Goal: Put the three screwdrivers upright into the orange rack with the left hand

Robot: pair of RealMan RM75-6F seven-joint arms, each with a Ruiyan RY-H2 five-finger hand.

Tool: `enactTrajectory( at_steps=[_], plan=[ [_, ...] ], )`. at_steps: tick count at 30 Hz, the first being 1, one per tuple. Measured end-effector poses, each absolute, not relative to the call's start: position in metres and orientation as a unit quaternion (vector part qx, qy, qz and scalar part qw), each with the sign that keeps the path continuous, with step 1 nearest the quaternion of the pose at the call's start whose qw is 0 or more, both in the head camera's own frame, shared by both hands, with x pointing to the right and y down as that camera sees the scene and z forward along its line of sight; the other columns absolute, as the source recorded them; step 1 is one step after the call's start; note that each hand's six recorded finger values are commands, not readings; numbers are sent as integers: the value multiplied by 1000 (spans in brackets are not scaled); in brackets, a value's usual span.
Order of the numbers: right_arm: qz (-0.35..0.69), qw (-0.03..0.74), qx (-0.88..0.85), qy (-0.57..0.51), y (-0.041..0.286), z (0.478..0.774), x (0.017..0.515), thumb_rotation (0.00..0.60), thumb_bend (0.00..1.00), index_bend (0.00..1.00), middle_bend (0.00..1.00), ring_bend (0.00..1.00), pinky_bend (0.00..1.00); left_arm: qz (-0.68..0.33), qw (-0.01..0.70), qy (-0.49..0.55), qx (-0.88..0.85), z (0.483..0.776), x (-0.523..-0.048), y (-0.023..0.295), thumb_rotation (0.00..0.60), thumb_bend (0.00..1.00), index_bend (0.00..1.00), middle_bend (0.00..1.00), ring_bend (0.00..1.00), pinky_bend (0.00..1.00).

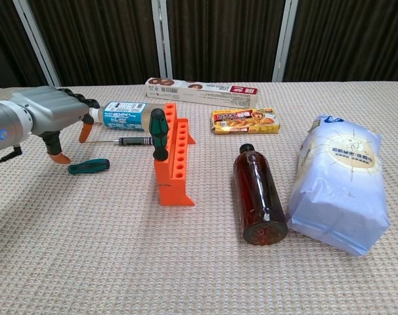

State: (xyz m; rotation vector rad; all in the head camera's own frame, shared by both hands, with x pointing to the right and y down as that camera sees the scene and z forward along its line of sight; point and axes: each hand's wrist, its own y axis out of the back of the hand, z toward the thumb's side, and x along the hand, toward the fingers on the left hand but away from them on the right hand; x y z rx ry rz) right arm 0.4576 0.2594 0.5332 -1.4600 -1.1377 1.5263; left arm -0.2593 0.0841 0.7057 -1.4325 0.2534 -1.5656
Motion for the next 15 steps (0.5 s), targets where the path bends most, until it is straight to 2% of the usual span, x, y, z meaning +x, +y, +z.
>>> enactTrajectory(
  at_steps=[15],
  plan=[
    [596,358,-566,-444,261,534,462,600,0,0,0,0,0,-651,490,95,-571,731,-240,90,600,190,434,0,0,0]
  ],
)
